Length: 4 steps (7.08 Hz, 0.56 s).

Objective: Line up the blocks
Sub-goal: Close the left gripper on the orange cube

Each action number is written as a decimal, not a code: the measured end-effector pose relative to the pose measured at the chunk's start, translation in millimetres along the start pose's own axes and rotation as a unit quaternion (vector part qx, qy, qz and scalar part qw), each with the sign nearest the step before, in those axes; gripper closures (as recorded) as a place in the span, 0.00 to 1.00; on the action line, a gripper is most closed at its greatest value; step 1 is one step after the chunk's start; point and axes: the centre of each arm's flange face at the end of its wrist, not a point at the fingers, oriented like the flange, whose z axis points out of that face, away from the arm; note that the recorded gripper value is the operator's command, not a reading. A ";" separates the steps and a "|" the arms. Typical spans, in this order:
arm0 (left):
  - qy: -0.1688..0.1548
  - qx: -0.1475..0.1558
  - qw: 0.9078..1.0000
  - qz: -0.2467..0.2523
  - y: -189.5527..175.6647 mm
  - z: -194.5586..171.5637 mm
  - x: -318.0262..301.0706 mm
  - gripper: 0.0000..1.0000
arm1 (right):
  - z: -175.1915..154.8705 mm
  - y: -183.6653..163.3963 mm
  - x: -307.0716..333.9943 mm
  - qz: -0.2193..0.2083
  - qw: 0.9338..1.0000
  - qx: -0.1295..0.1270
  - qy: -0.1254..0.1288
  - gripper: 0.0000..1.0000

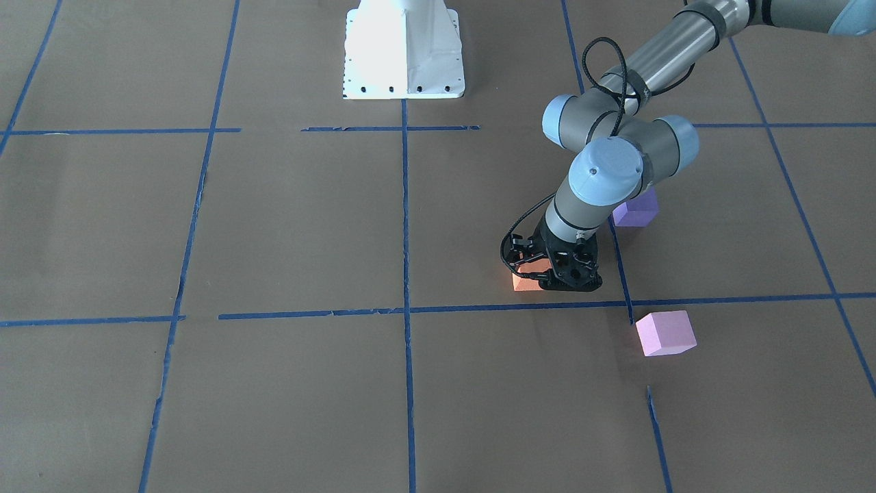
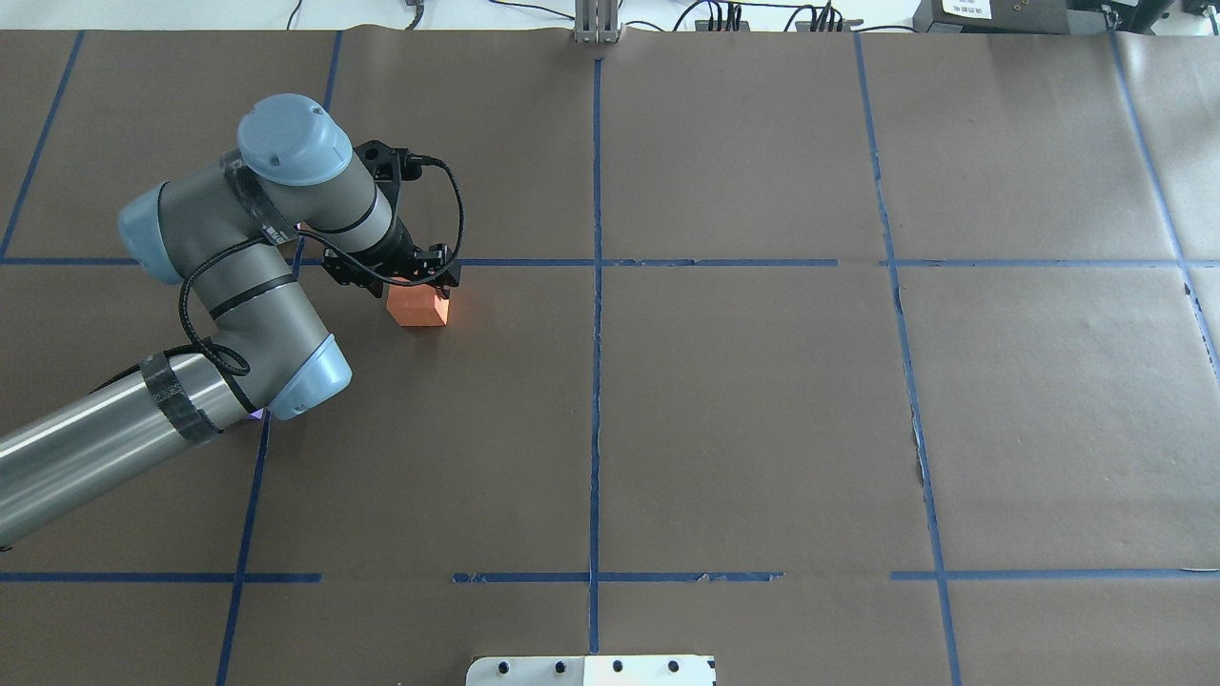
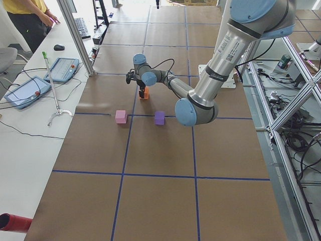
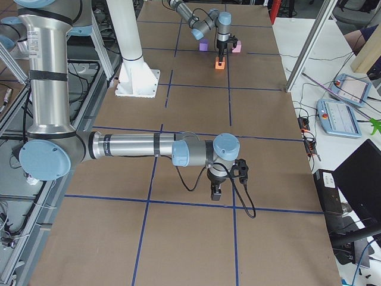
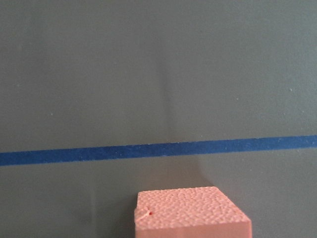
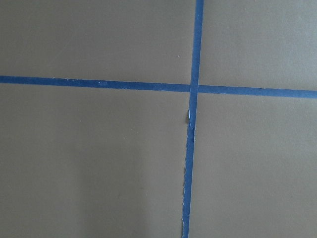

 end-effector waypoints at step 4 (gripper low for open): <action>0.017 0.029 0.999 -0.005 -12.6 -66.7 -0.8 0.83 | -0.1 -0.1 -0.1 0.000 1.000 0.000 0.000 0.00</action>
